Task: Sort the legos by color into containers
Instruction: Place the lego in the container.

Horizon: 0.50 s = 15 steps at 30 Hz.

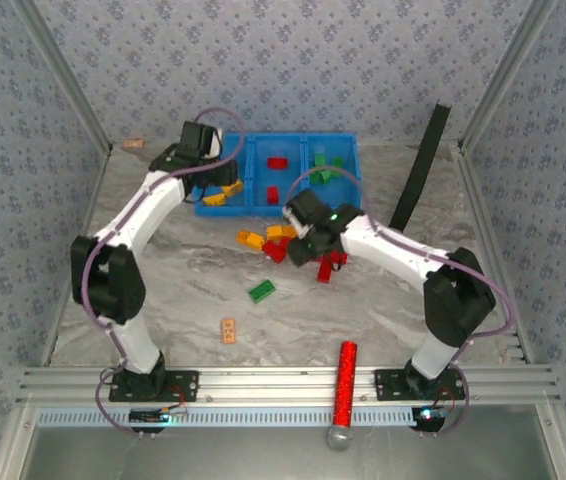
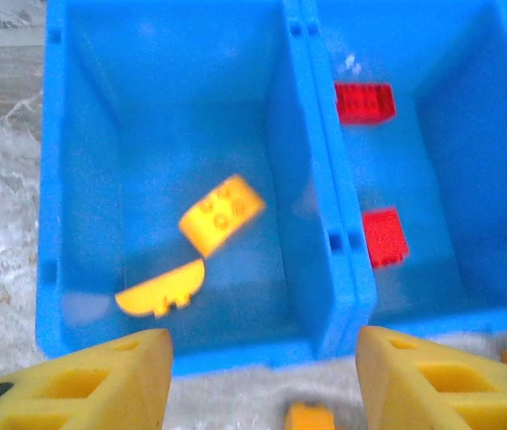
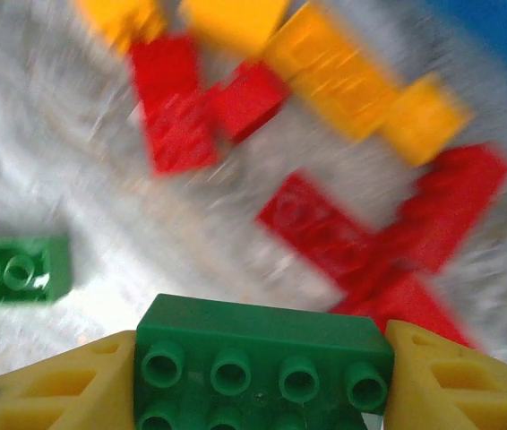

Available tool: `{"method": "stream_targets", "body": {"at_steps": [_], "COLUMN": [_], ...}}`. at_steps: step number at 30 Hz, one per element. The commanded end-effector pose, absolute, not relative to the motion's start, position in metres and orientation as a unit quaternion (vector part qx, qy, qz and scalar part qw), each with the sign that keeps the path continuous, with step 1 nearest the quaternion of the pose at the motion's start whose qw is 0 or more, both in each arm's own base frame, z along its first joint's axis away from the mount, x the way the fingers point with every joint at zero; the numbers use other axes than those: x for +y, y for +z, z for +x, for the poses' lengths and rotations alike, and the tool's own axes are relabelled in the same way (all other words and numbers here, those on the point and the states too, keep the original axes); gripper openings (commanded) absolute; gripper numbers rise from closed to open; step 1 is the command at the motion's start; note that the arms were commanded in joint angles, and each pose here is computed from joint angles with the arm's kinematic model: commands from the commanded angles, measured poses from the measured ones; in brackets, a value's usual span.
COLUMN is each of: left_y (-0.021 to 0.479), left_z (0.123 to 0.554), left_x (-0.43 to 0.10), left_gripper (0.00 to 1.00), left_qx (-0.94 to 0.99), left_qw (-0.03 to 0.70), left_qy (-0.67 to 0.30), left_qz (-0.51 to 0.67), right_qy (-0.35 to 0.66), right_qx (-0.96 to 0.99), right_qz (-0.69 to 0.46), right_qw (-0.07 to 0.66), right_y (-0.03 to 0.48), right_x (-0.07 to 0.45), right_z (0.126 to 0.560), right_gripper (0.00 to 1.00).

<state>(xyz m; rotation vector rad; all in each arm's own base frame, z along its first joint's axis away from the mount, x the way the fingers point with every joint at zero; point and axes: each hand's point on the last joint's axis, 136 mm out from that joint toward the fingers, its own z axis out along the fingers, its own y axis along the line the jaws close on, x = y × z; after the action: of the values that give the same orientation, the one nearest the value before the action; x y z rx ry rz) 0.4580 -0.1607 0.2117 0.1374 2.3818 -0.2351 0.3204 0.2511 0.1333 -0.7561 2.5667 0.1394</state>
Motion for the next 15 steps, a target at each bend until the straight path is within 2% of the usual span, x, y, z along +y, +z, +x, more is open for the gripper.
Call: {"method": "stream_targets", "body": {"at_steps": [1,6,9,15], "left_y": [0.202,0.176,0.152,0.113], "left_z": [0.413,0.348,0.315,0.267], "left_x": [-0.174,-0.208,-0.232,-0.246], "left_gripper": [0.57,0.59,0.59,0.6], "left_qx": [0.924,0.906,0.906,0.904], "left_qw": [0.353,0.343,0.3,0.25], "left_qy": [-0.099,-0.044,-0.065,-0.094], "left_qz": [0.113,0.244,0.291,0.333], "right_qy": [0.055,0.002,-0.01,-0.027], "right_qx": [0.921,0.918,0.92,0.921], "right_qz": [-0.242,-0.212,-0.2,-0.194], "right_qw": [0.299,0.336,0.337,0.338], "right_y": [0.187,0.205,0.2,0.178], "right_x": [0.23,0.203,0.196,0.196], "right_z": [0.362,0.427,0.462,0.516], "right_gripper": [0.48,0.48,0.47,0.47]}}
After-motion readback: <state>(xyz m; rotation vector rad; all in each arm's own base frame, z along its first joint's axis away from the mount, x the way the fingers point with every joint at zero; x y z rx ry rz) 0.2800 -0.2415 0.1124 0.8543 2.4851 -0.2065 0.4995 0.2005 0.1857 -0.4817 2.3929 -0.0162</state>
